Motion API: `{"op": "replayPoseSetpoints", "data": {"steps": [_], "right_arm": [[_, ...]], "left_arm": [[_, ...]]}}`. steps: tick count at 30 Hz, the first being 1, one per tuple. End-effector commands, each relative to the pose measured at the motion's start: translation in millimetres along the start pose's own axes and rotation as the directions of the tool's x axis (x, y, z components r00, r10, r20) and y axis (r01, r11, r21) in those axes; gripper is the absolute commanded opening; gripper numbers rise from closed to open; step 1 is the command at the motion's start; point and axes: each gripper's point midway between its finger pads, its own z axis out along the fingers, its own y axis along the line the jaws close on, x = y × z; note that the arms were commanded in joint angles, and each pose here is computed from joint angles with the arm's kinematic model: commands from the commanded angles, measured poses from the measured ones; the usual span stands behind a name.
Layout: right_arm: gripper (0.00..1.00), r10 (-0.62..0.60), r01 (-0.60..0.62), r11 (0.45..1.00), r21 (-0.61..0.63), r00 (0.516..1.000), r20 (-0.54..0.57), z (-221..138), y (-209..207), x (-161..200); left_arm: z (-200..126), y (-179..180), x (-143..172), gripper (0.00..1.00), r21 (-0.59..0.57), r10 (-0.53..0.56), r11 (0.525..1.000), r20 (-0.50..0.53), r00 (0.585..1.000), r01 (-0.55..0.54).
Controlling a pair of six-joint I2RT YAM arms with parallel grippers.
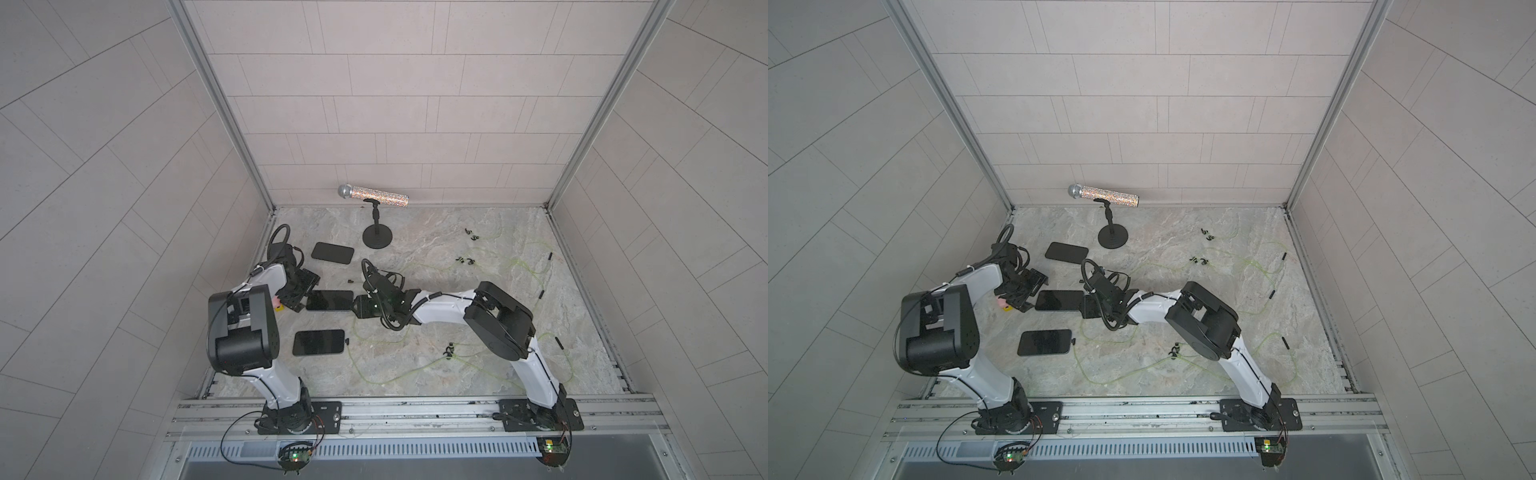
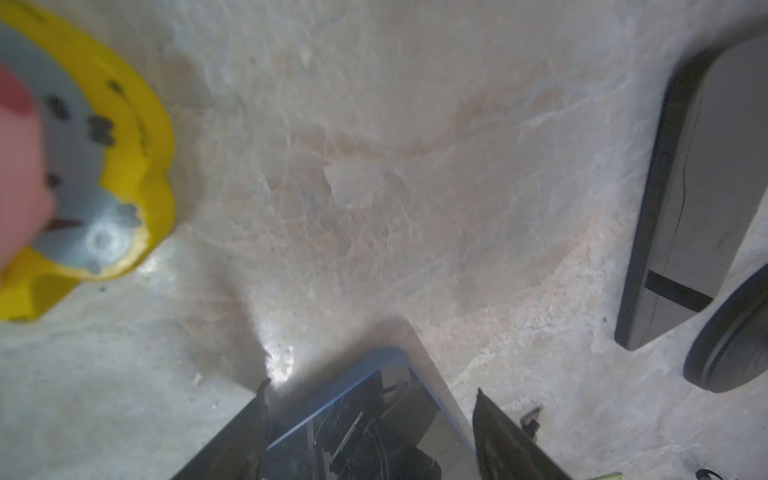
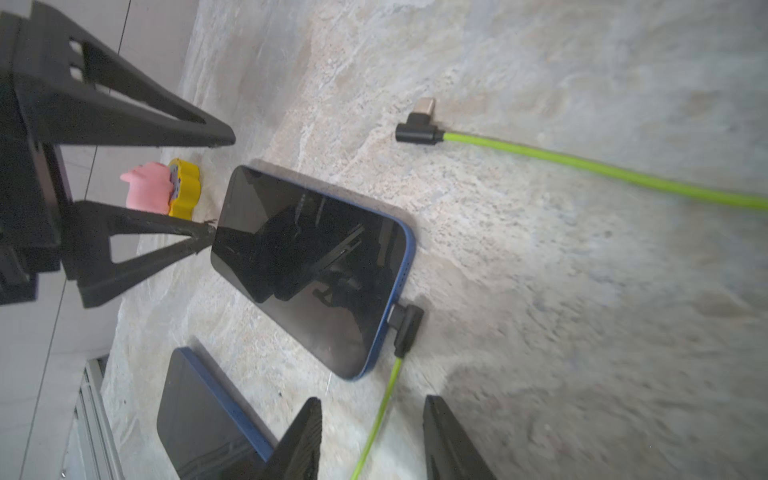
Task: Plug wired earphones into phones
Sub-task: Place the phone at the center of the board, then pick up the wired earphone from the center of the board.
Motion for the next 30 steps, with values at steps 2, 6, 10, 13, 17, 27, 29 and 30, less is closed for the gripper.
{"op": "replayPoseSetpoints", "data": {"steps": [2,6,10,13,17,27,29,30], "right_arm": [[0.45,-0.211,0.212,0.977,-0.020,0.976,0.062,-49,28,-37],[0.45,-0.412,0.411,0.911,0.039,0.911,0.032,-69,29,-51],[0.46,-0.658,0.668,0.737,0.098,0.743,-0.123,-75,20,-51],[0.47,-0.765,0.805,0.586,0.095,0.588,-0.261,-74,12,-51],[0.46,-0.861,0.901,0.424,0.093,0.433,-0.266,-69,15,-62],[0.32,-0.945,0.996,-0.085,-0.003,-0.082,-0.316,-51,16,-59],[0.31,-0.924,0.987,-0.143,-0.072,-0.159,-0.349,-42,8,-52],[0.30,-0.917,0.984,-0.145,-0.105,-0.173,-0.358,-39,7,-48]], "left_arm": [[-50,-18,-14,0.81,0.013,0.104,0.994,0.090,0.990,-0.106],[-85,-45,-22,0.81,0.113,0.196,0.969,0.182,0.964,-0.218],[-108,-64,-18,0.77,0.187,0.284,0.925,0.232,0.930,-0.330],[-115,-60,-19,0.76,0.193,0.289,0.916,0.289,0.913,-0.351],[-133,-66,-15,0.76,0.236,0.303,0.886,0.355,0.884,-0.399],[-148,-59,-20,0.76,0.252,0.274,0.882,0.415,0.868,-0.399],[-148,-52,-25,0.76,0.242,0.245,0.897,0.423,0.872,-0.370],[-149,-50,-26,0.76,0.241,0.237,0.901,0.425,0.874,-0.361]]}}
